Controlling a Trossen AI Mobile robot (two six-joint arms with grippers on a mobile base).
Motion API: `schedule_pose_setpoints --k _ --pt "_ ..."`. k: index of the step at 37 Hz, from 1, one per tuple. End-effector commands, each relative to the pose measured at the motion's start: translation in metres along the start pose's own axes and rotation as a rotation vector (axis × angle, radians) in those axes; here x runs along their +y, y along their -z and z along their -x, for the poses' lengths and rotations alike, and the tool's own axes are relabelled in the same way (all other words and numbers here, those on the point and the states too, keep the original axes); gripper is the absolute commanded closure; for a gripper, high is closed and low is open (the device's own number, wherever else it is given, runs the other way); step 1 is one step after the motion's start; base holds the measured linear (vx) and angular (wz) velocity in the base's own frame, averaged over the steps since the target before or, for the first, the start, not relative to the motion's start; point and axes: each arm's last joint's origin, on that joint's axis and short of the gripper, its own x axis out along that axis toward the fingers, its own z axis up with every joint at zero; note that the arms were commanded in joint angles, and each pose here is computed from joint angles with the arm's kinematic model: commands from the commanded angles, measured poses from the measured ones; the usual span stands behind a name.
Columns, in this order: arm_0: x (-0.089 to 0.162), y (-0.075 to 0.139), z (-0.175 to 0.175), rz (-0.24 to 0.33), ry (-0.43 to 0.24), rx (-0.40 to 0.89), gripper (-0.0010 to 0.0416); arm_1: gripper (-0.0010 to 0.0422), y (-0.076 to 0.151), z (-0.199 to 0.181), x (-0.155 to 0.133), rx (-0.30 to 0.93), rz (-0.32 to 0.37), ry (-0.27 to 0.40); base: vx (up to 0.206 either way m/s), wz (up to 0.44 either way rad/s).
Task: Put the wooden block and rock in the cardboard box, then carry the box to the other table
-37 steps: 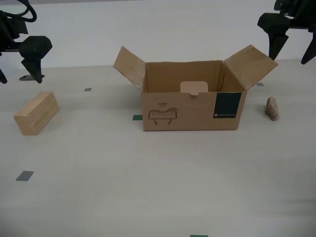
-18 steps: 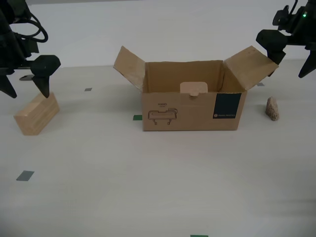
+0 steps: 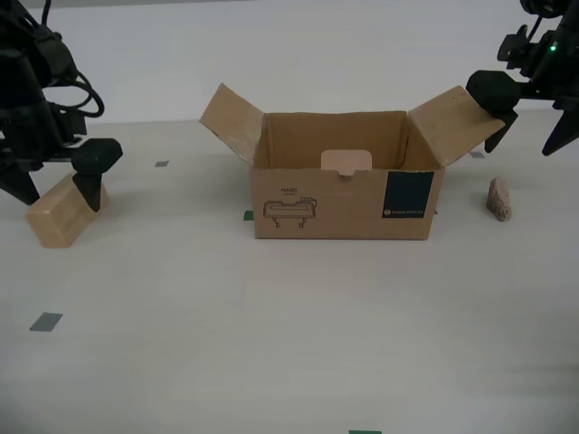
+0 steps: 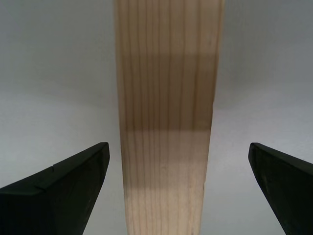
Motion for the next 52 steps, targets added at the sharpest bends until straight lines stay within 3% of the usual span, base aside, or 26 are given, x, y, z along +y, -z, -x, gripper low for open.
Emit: schedule_pose_setpoints --k 1,41,52 --pt "0.000 0.001 -0.002 -0.003 0.001 0.001 0.0016 0.0021 0.000 -0.003 0.000 0.002 -0.005 -0.001 0.000 0.000" --pt "0.000 0.000 -0.005 0.001 -0.001 -0.036 0.0016 0.0021 -0.006 -0.004 0.002 -0.059 -0.015 -0.005 0.000 0.000" --pt "-0.002 0.018 -0.021 0.000 -0.003 -0.008 0.0016 0.0021 -0.007 -0.004 0.002 -0.068 -0.015 0.020 0.000 0.000"
